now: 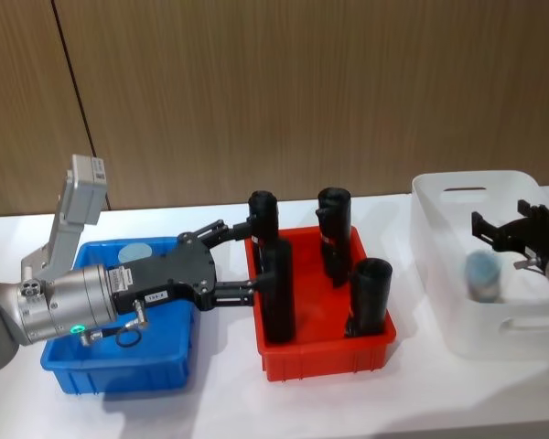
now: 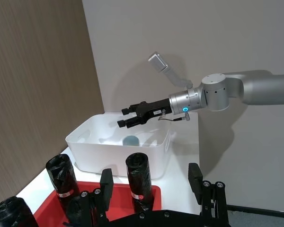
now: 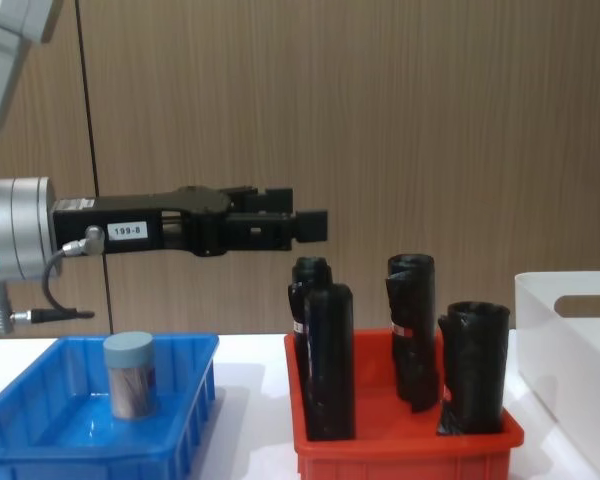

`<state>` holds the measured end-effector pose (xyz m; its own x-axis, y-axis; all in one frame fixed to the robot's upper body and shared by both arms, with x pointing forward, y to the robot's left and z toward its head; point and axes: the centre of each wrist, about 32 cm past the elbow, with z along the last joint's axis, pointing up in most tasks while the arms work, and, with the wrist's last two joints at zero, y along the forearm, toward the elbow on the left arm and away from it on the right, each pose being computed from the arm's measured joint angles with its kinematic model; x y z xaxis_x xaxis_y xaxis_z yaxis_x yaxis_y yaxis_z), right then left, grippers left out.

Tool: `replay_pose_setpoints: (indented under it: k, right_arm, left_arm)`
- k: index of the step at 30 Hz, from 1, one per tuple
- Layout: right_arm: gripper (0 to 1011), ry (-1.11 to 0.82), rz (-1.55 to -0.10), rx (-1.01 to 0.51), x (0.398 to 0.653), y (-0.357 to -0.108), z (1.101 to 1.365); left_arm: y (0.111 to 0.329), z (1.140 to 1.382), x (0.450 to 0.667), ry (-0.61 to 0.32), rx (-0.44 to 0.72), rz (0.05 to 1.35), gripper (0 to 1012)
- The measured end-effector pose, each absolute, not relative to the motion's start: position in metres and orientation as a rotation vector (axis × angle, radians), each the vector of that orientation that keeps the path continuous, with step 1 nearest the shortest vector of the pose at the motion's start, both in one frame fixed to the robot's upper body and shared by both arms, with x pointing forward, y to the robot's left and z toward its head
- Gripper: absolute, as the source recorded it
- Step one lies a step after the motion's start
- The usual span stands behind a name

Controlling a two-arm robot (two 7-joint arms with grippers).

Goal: Pick the cotton swabs from the blue box and place them into the white box.

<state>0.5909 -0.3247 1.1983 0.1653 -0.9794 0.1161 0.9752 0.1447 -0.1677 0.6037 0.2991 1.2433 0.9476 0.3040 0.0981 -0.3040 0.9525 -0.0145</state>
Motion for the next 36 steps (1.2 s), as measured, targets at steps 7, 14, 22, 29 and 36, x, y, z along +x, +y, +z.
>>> replay_pose_setpoints:
  k: [7,14,22,29,36]
  right_arm:
    - [978,0.023,-1.422,-0.223,0.596,-0.325,1.197]
    - [1001,0.021,-1.421,-0.221,0.595,-0.324,1.196]
    - [1001,0.003,-1.402,-0.205,0.583,-0.316,1.192]
    - [1001,-0.015,-1.376,-0.179,0.566,-0.304,1.187]
    - [1001,-0.033,-1.348,-0.15,0.546,-0.291,1.183]
  left_arm:
    - [0.299,1.243,0.604,-0.1,0.001,0.31,1004]
    - [0.297,1.242,0.601,-0.101,0.006,0.331,1004]
    - [0.287,1.237,0.593,-0.109,0.024,0.403,1004]
    - [0.279,1.233,0.586,-0.118,0.039,0.467,1004]
    - [0.27,1.228,0.578,-0.128,0.052,0.532,1004]
